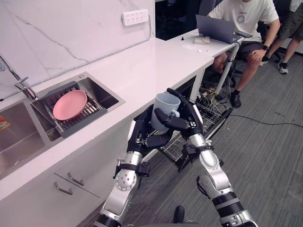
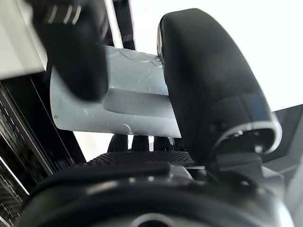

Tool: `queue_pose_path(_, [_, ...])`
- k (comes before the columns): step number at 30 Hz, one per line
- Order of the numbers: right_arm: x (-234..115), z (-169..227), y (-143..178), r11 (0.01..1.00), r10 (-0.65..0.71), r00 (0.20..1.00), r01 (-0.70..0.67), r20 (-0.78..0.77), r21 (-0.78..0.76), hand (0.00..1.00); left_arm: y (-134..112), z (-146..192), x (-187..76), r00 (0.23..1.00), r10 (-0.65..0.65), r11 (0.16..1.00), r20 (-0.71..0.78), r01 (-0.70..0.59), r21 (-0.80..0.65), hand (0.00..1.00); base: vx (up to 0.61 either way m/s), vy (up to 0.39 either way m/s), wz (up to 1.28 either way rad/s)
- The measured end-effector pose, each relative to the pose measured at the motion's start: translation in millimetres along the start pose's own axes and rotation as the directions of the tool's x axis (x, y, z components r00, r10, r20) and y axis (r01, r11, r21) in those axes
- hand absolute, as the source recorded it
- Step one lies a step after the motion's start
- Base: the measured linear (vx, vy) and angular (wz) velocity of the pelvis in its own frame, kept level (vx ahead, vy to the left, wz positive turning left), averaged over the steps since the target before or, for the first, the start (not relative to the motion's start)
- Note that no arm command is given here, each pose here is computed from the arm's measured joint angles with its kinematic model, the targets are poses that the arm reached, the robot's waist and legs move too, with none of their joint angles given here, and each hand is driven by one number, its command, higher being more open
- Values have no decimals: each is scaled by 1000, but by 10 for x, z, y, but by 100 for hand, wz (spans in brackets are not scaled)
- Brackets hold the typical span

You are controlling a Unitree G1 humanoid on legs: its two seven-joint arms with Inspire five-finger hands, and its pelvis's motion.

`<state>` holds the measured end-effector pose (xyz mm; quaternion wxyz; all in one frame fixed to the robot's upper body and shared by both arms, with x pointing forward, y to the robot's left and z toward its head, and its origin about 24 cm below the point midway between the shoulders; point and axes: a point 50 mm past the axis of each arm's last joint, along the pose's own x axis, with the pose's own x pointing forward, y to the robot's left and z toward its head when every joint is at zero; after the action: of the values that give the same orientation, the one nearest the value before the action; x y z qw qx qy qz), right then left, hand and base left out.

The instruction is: Walk over to the sink, pick up the cup, carry it to the dishwasher, place the cup inside the dishwasher, then close the dishwasher door

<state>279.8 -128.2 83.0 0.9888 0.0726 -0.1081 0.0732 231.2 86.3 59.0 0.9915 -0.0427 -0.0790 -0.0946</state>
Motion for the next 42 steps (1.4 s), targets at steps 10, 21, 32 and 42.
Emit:
queue_pose_path(10, [-46, 182, -313, 976, -133, 988, 146, 84, -164, 30, 262, -183, -225, 990, 121, 992, -77, -123, -20, 90, 1, 70, 0])
queue_pose_path(21, [148, -222, -920, 879, -225, 955, 115, -191, -463, 30, 554, -677, -467, 941, 129, 992, -313, -125, 35, 90, -39, 93, 23])
queue_pose_path(32, [933, 566, -1287, 746, -389, 921, 316, 2, -586, 90, 941, -751, -445, 889, 312, 950, -335, -299, 93, 90, -100, 96, 23])
queue_pose_path(42, [991, 710, -1336, 735, -456, 889, 405, 46, -543, 90, 949, -779, -401, 881, 330, 944, -340, -317, 94, 90, -11, 65, 0])
